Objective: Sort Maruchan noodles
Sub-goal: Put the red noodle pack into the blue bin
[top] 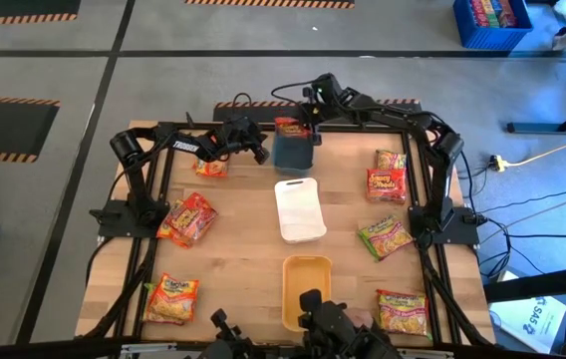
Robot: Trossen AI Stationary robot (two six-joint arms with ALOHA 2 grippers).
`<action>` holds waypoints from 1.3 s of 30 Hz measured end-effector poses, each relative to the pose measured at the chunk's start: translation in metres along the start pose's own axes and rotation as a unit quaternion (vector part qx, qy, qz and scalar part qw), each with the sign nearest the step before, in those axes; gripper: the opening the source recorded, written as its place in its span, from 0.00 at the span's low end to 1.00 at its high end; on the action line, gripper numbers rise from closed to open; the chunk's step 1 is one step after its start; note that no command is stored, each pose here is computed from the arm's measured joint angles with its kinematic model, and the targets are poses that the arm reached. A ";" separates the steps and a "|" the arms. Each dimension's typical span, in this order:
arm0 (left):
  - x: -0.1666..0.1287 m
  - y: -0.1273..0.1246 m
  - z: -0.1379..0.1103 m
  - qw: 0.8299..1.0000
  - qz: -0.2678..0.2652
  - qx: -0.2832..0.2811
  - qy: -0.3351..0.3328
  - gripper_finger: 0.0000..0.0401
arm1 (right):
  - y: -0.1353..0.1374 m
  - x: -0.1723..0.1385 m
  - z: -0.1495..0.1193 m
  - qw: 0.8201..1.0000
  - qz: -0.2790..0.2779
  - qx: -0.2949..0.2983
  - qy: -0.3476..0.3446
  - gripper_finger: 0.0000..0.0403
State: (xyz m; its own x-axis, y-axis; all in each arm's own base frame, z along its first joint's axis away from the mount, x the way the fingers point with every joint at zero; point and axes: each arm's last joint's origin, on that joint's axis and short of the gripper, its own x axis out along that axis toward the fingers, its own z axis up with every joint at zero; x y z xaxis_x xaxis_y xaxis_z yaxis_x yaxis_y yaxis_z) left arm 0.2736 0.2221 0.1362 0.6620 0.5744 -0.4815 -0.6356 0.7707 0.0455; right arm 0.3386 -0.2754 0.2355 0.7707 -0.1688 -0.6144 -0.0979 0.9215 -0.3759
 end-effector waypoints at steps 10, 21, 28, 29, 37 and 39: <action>0.000 -0.001 0.001 1.000 -0.001 -0.001 -0.004 0.04 | -0.004 0.018 -0.007 0.999 -0.021 0.027 -0.015 0.11; 0.000 -0.002 0.001 1.000 -0.003 0.000 -0.004 0.04 | -0.001 0.029 -0.019 0.998 -0.040 0.045 0.036 0.11; 0.000 -0.005 0.002 1.000 -0.007 0.004 -0.008 0.04 | -0.001 0.029 -0.022 0.994 -0.058 0.054 0.069 0.19; 0.000 -0.005 0.002 1.000 -0.007 0.004 -0.009 0.04 | -0.001 0.029 -0.023 0.994 -0.059 0.055 0.074 0.22; 0.000 -0.005 0.002 1.000 -0.007 0.004 -0.012 0.04 | -0.003 0.025 -0.019 0.993 -0.057 0.057 0.085 0.46; -0.001 -0.005 0.004 1.000 -0.006 0.005 -0.014 0.04 | -0.005 0.020 -0.012 0.993 -0.051 0.059 0.092 0.50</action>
State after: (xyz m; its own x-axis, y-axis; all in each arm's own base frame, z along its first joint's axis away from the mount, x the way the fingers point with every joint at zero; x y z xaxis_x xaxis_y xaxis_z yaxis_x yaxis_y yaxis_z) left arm 0.2774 0.2185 0.1397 0.6803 0.5721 -0.4581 -0.6232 0.7805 0.0492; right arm 0.3475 -0.2874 0.2168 0.6431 -0.3148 -0.6981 0.0572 0.9288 -0.3662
